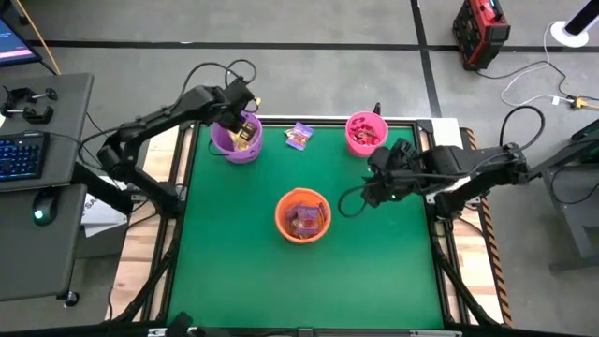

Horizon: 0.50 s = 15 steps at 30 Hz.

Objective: Sort candy by brand, put in halloween buckets
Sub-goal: Put the yellow candy into the light violet bucket, then put the violet candy into the orange bucket

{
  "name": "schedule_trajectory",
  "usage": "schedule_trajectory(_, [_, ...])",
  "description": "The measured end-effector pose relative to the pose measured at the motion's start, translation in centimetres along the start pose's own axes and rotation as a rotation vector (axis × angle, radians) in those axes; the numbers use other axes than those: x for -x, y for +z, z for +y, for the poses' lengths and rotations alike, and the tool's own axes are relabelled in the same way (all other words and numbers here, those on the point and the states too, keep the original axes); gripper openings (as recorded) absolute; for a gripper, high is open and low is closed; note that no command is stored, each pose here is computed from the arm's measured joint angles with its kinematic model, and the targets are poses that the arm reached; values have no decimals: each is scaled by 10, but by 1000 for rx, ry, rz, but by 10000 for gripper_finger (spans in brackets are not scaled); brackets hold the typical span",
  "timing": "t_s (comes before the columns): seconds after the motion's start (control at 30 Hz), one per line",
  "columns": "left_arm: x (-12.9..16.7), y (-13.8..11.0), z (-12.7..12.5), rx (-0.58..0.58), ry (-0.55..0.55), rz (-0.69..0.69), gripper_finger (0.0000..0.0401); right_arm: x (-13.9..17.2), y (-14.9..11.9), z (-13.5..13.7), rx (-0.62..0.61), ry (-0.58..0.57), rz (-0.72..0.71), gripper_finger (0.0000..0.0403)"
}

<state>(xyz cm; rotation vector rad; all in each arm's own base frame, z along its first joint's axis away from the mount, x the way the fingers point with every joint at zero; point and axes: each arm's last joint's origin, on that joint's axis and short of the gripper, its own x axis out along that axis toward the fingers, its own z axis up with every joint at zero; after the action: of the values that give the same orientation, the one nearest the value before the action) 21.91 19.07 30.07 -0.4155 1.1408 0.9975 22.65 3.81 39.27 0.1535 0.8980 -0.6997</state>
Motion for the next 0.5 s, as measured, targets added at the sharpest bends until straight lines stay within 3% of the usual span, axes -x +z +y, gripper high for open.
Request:
schedule_trajectory(0.2, [-7, 9, 11, -14, -163, 0, 143, -13, 12, -15, -200, -32, 30, 300])
schedule_trajectory(0.4, [25, 39, 5, 62, -437, -330, 181, -20, 19, -24, -288, -23, 45, 300])
schedule_trajectory(0.5, [21, 51, -11, 52, -477, -411, 183, -25, 25, -31, -301, -26, 42, 300])
